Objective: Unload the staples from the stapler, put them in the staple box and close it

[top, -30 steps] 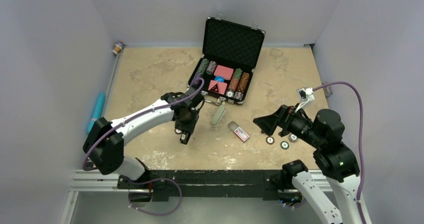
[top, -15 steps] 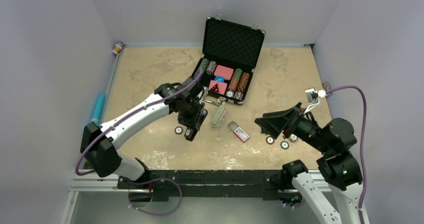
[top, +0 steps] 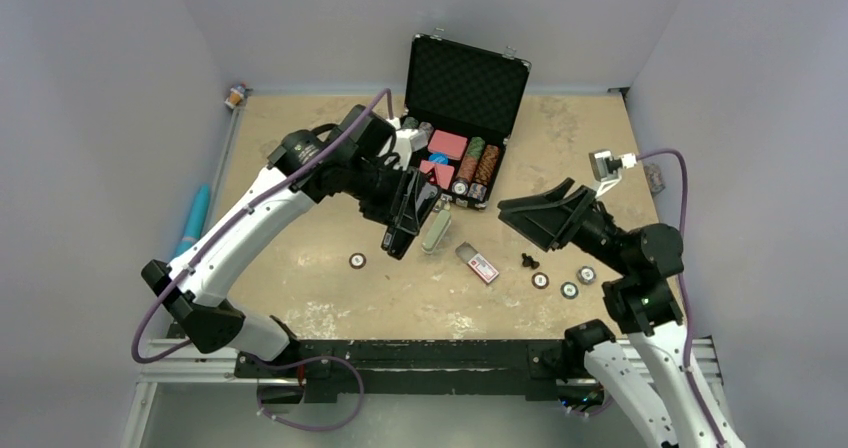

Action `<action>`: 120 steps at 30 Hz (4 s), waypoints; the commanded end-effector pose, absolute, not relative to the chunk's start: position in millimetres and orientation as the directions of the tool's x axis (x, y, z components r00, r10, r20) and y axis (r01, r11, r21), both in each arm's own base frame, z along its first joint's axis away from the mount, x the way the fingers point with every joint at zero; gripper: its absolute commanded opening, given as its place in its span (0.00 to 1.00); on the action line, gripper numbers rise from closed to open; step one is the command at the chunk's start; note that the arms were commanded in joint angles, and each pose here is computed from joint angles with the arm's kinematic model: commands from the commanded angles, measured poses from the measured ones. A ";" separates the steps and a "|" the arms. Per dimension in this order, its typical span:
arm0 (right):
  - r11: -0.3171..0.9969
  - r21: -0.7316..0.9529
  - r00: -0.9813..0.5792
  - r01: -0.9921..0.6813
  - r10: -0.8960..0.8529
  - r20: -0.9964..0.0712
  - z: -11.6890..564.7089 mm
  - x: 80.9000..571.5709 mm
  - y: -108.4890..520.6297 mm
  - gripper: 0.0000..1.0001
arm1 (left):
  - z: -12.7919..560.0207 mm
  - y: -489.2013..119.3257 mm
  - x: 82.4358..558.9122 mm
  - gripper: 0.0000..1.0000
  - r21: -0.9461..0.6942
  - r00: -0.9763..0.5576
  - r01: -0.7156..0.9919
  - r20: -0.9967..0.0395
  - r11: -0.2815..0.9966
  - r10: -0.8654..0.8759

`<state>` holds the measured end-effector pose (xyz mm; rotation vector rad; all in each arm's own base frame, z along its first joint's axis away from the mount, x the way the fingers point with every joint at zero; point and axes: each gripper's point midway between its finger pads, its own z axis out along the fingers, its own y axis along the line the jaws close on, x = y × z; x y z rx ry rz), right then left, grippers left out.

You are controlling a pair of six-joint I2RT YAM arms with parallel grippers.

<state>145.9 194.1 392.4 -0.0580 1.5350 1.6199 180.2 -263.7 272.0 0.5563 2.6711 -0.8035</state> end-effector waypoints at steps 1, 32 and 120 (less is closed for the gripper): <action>0.061 0.691 -0.545 -0.721 0.566 -0.619 432.1 141.8 196.7 0.99 | 330.3 -278.7 165.0 0.00 -0.576 -0.851 0.508 -0.452 0.640 0.269; -0.130 0.688 -0.634 -0.714 0.537 -0.557 491.8 172.4 230.4 0.98 | 493.5 -282.2 126.2 0.00 -0.776 -0.797 0.598 -0.602 0.200 0.048; 0.058 0.867 -0.725 -0.494 0.523 -0.448 494.8 222.3 288.1 0.00 | 461.4 -312.9 168.1 0.69 -0.805 -0.783 0.588 -0.590 0.074 -0.196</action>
